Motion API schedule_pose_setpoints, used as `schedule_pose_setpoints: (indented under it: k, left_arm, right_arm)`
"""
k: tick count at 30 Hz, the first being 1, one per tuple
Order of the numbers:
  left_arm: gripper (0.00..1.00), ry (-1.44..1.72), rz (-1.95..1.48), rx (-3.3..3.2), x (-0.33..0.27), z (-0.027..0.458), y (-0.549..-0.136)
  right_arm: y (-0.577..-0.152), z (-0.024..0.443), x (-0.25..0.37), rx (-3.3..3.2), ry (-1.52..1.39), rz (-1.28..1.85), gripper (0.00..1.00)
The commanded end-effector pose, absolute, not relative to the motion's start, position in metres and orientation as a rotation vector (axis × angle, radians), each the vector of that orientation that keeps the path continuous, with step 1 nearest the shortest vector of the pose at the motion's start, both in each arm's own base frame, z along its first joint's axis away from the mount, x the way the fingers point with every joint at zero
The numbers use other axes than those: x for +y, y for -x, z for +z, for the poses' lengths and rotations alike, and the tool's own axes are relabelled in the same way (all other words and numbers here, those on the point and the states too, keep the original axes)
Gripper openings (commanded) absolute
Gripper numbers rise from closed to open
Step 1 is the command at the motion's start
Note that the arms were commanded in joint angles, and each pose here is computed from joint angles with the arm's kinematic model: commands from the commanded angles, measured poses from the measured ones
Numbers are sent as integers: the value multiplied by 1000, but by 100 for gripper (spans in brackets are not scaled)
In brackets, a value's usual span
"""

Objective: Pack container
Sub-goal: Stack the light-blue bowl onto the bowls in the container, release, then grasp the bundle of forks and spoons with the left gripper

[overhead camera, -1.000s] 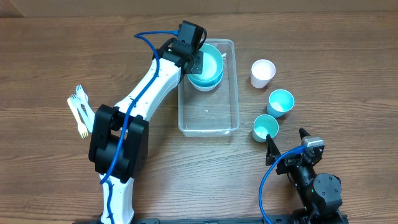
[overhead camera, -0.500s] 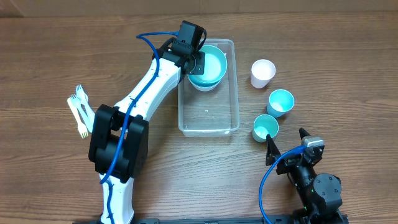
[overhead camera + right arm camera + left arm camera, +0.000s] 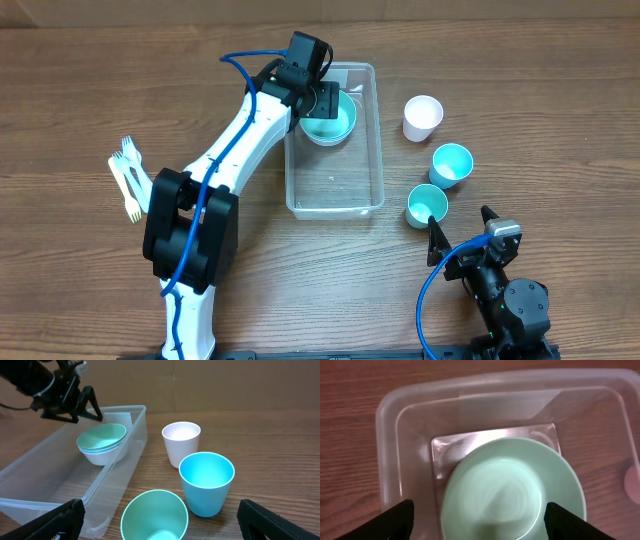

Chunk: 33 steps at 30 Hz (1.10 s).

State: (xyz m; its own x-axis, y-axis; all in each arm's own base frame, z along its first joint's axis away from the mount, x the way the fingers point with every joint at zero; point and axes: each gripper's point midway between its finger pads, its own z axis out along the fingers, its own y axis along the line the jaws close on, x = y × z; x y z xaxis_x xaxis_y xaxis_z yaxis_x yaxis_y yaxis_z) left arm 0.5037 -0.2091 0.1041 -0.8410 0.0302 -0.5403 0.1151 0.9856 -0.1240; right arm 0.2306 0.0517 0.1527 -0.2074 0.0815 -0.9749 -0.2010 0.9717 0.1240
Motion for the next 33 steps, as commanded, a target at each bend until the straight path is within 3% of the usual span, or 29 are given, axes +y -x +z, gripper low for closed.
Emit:
schedule_pose_setpoints:
  k: [1, 4, 7, 9, 12, 15, 19, 22, 25, 29, 30, 32, 33]
  left_arm:
    - [82, -103, -259, 2464, -217, 164, -518]
    - [78, -220, -259, 2354, -221, 240, -506]
    - [72, -239, -218, 2334, -205, 281, -477]
    - [68, -153, -90, 2423, -164, 290, -442]
    - [71, 37, 168, 2481, -91, 299, -413]
    - [69, 121, 125, 2542, -57, 304, -391]
    - [66, 224, 150, 2587, -24, 290, -356]
    - [74, 352, 166, 2571, 5, 266, -322]
    - [77, 609, 190, 2531, 49, 221, -294]
    - [77, 754, 89, 2524, 69, 155, -298]
    - [79, 767, 98, 2521, 71, 145, -299]
    - [100, 769, 104, 2527, 72, 136, -301]
    - [100, 770, 108, 2527, 73, 135, -301]
  right_arm:
    - [-230, 155, 53, 1749, 92, 263, 100]
    - [-230, 155, 53, 1749, 92, 263, 100]
    - [-230, 155, 53, 1749, 92, 263, 100]
    - [-230, 155, 53, 1749, 92, 263, 100]
    - [-230, 155, 53, 1749, 92, 263, 100]
    - [-230, 155, 53, 1749, 92, 263, 100]
    - [-230, 155, 53, 1749, 92, 263, 100]
    - [-230, 155, 53, 1749, 92, 263, 100]
    - [-230, 155, 53, 1749, 92, 263, 100]
    - [-230, 155, 53, 1749, 92, 263, 100]
    - [-230, 155, 53, 1749, 92, 263, 100]
    - [-230, 155, 53, 1749, 92, 263, 100]
    - [-230, 155, 53, 1749, 92, 263, 100]
